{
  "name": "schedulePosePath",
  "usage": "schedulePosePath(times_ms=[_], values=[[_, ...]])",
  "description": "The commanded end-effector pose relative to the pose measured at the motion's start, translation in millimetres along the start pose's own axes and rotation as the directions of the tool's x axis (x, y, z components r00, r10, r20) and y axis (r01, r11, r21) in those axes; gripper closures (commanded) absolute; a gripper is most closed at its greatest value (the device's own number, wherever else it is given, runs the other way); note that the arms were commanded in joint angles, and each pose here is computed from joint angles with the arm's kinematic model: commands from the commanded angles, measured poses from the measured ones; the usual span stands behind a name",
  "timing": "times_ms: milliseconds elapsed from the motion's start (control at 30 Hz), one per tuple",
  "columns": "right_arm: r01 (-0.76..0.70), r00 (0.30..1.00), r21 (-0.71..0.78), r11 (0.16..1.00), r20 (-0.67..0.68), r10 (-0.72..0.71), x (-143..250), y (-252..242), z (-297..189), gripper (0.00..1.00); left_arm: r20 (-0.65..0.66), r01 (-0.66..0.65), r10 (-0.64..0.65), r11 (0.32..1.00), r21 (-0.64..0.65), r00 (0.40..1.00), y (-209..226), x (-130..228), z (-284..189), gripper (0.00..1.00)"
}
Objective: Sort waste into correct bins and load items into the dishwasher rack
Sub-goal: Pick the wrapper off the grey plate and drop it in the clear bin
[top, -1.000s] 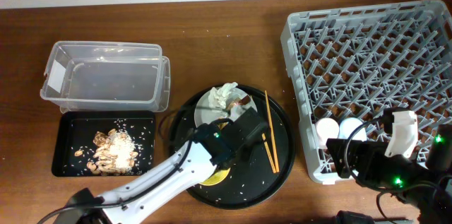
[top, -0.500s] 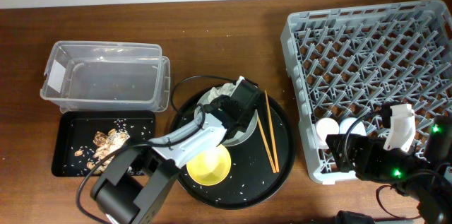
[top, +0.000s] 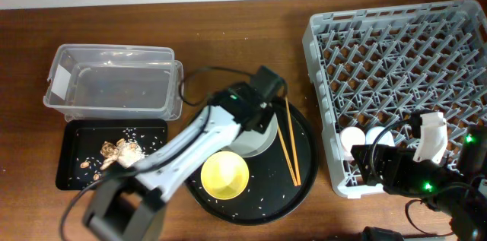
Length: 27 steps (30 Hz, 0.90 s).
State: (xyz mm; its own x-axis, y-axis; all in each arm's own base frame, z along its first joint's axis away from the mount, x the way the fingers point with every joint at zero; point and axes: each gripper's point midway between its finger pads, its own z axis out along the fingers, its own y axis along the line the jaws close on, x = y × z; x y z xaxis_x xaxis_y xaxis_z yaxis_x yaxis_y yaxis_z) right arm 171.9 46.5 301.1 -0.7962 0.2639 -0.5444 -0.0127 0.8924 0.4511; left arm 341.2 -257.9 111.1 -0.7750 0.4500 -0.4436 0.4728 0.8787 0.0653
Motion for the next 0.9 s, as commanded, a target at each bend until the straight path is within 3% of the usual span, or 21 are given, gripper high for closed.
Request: schedulePosePath(times_ms=[0,100,167,233,333,367,400,467,533,633,733,867], values=[[-0.008,1.000,0.004,1.000,0.003,0.008,-1,-1,0,0.10,0.087,0.036,-0.034,0.999,-0.028,0.996,17,-18,-40,1.00],[-0.008,1.000,0.004,1.000,0.003,0.008,-1,-1,0,0.09,0.178,0.202,-0.149,0.920,-0.337,0.973,104,-20,-73,1.00],[-0.008,1.000,0.004,1.000,0.003,0.008,-1,-1,0,0.09,0.216,0.347,-0.281,0.849,-0.398,0.935,173,-14,-77,0.99],[-0.008,1.000,0.004,1.000,0.003,0.008,-1,-1,0,0.09,0.281,0.486,-0.403,0.790,-0.373,0.871,231,-13,-73,0.99],[-0.011,1.000,0.005,1.000,-0.002,0.011,1,-1,0,0.09,0.388,0.624,-0.516,0.744,-0.239,0.764,292,-20,-70,0.99],[-0.012,1.000,0.005,1.000,-0.004,0.012,1,-1,0,0.09,0.394,0.632,-0.532,0.752,-0.188,0.750,296,-23,-68,0.84],[-0.012,1.000,0.005,1.000,-0.004,0.012,1,-1,0,0.10,0.384,0.606,-0.522,0.784,-0.137,0.762,292,-27,-65,0.47],[-0.012,1.000,0.005,1.000,-0.004,0.012,1,-1,0,0.09,0.348,0.529,-0.468,0.843,-0.101,0.812,277,-30,-61,0.13],[-0.012,1.000,0.005,1.000,-0.004,0.012,1,-1,0,0.09,0.266,0.478,-0.441,0.874,-0.090,0.857,247,-23,-52,0.14],[-0.011,1.000,0.005,1.000,-0.003,0.011,1,-1,0,0.10,0.126,0.349,-0.342,0.936,-0.034,0.931,176,-16,-33,0.31],[-0.012,1.000,0.005,1.000,-0.003,0.012,1,-1,0,0.09,0.016,0.202,-0.201,0.979,-0.007,0.979,105,-7,8,0.32],[-0.012,1.000,0.005,1.000,-0.003,0.012,1,-1,0,0.09,-0.051,0.083,-0.081,0.996,0.028,0.995,60,1,57,0.32]])
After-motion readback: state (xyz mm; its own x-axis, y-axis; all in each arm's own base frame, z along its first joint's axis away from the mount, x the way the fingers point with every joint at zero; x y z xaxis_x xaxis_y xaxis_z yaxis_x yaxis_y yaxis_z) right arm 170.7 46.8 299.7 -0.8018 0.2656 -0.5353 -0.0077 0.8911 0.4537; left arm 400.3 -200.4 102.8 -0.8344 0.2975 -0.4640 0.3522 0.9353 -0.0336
